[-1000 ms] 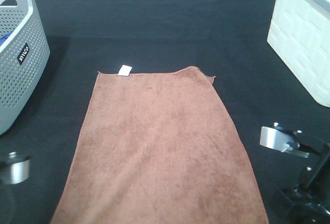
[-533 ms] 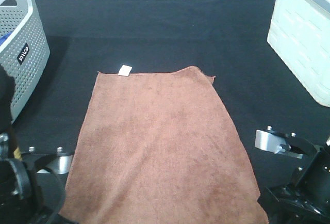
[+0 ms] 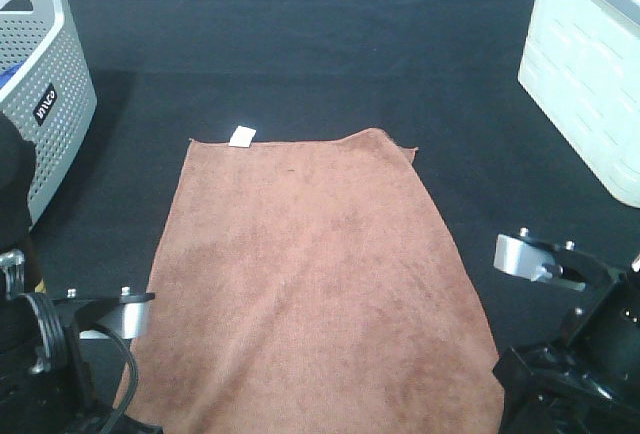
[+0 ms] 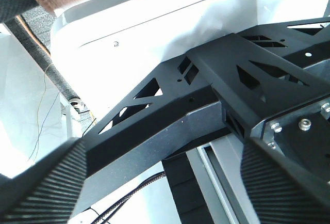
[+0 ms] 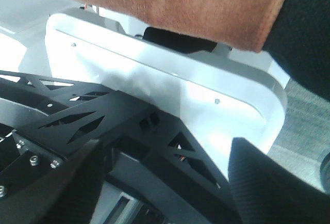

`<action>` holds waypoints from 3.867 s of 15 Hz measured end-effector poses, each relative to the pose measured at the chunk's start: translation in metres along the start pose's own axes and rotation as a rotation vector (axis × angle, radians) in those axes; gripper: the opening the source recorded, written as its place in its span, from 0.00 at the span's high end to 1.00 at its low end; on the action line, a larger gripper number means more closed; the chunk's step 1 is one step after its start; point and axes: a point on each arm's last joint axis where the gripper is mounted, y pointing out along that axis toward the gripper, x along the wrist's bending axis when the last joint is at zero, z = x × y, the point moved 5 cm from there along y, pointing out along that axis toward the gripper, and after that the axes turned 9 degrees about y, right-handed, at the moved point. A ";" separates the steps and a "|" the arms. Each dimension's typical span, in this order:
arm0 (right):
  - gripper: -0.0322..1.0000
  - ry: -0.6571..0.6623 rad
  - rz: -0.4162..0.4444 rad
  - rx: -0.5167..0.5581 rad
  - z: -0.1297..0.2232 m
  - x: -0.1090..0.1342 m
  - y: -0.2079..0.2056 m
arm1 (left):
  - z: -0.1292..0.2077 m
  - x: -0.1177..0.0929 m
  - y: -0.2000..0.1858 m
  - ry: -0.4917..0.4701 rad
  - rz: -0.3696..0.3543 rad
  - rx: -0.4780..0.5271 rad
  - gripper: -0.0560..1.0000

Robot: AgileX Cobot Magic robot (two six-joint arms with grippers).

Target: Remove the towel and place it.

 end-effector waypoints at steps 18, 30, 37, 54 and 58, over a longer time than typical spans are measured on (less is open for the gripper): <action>0.34 0.007 0.014 -0.479 -0.245 -0.019 -0.126 | -0.240 0.121 -0.172 -0.011 -0.247 -0.556 0.20; 0.34 -0.018 -0.133 -0.416 -0.349 -0.035 -0.046 | -0.308 0.168 -0.140 -0.052 -0.163 -0.614 0.20; 0.34 0.004 -0.253 -0.440 -0.360 -0.025 -0.033 | -0.322 0.153 -0.138 -0.020 -0.037 -0.690 0.20; 0.97 -0.129 -0.145 -0.490 -0.366 -0.002 -0.016 | -0.333 0.139 -0.128 0.075 -0.100 -0.674 0.94; 0.97 -0.197 -0.095 -0.564 -0.377 0.006 -0.034 | -0.343 0.134 -0.160 0.119 -0.149 -0.766 0.94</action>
